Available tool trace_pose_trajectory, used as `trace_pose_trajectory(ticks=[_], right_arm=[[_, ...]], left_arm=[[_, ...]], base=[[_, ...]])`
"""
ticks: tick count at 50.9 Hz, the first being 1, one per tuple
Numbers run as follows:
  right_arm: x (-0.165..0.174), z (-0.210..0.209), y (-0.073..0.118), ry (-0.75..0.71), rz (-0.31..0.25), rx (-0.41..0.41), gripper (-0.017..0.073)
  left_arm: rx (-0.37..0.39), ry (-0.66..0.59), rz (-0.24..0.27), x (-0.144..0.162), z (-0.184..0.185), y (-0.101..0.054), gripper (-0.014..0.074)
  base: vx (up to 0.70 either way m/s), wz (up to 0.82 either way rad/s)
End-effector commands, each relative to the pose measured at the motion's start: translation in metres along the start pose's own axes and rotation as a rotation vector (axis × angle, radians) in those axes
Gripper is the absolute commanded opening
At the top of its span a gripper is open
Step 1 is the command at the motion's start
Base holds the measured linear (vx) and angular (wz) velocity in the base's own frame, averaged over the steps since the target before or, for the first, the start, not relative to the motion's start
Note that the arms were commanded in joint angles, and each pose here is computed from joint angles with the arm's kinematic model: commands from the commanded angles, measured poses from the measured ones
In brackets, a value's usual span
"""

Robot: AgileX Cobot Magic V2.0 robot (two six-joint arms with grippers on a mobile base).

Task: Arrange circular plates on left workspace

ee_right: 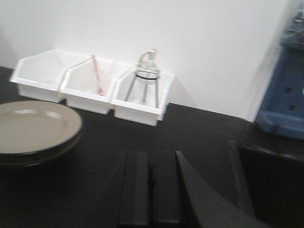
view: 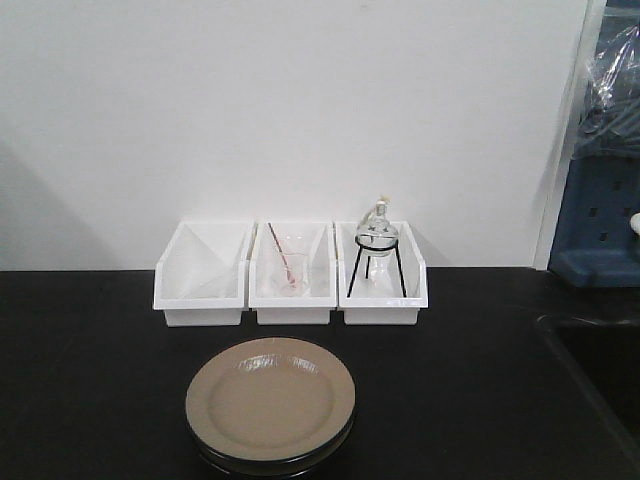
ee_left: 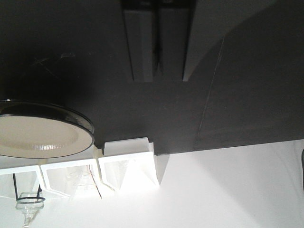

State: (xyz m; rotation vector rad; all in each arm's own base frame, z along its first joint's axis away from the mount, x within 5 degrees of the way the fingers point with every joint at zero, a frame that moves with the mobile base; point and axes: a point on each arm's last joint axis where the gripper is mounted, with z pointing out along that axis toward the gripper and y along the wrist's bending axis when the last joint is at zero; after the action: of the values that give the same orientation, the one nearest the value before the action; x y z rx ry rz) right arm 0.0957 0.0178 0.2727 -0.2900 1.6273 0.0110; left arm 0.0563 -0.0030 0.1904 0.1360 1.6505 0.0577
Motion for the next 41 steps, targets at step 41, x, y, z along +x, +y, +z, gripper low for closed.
trace_pose_trajectory(ticks=[41], right_arm=[[0.082,-0.035,0.004,-0.082,0.030,0.179,-0.0003]], left_arm=[[-0.022,-0.081,-0.006,-0.002,0.000,0.001,-0.0001]], base=[[0.00,0.00]])
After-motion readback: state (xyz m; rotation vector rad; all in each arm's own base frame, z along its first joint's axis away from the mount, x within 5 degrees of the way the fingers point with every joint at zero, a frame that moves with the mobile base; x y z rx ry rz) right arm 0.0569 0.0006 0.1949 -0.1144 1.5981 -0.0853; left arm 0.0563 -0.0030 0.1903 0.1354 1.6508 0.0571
